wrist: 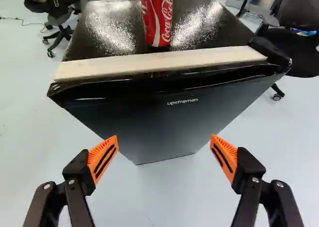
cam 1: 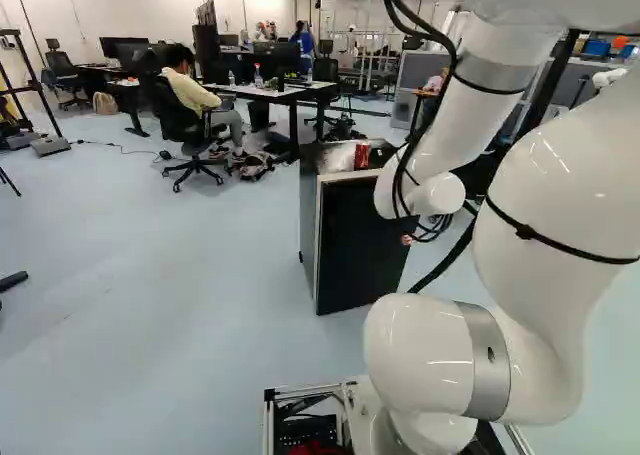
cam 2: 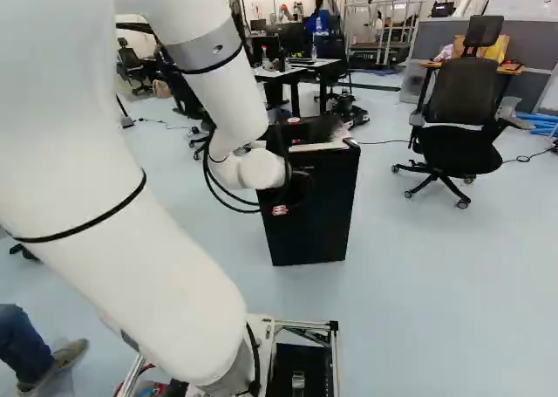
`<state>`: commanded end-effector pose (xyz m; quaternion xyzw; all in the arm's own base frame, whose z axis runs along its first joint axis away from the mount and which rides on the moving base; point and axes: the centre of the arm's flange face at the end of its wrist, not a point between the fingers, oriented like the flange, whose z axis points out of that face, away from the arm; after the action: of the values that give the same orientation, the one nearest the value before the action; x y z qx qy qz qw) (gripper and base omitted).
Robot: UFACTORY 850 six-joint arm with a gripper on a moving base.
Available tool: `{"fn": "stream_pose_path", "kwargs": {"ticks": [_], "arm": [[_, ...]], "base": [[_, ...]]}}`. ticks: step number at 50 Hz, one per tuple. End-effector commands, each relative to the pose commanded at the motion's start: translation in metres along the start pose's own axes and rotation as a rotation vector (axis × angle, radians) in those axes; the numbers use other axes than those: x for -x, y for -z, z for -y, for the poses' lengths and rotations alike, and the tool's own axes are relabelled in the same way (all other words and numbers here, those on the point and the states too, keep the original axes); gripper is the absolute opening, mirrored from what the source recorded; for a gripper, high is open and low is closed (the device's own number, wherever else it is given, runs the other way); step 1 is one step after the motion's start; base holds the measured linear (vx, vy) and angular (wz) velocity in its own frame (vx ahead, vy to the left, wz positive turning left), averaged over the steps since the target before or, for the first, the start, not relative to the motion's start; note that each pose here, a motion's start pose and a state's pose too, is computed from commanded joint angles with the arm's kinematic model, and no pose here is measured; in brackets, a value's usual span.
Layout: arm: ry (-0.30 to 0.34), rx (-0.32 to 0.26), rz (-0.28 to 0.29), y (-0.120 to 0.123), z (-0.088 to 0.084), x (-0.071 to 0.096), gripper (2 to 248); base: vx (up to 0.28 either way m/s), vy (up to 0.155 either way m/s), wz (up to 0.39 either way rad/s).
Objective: Grab a drink from the fridge
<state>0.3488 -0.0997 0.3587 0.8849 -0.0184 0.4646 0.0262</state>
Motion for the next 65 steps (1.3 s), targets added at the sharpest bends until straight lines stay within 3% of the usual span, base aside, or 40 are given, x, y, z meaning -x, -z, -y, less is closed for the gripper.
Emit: {"fn": "stream_pose_path", "kwargs": {"ticks": [37,65], "arm": [[0.002,-0.034,-0.254,-0.002,0.003,-0.026,247],[0.012,-0.068,-0.381,-0.033,0.002,-0.06,247]], "base": [[0.0,0.0,0.0],[0.0,0.0,0.0]]}}
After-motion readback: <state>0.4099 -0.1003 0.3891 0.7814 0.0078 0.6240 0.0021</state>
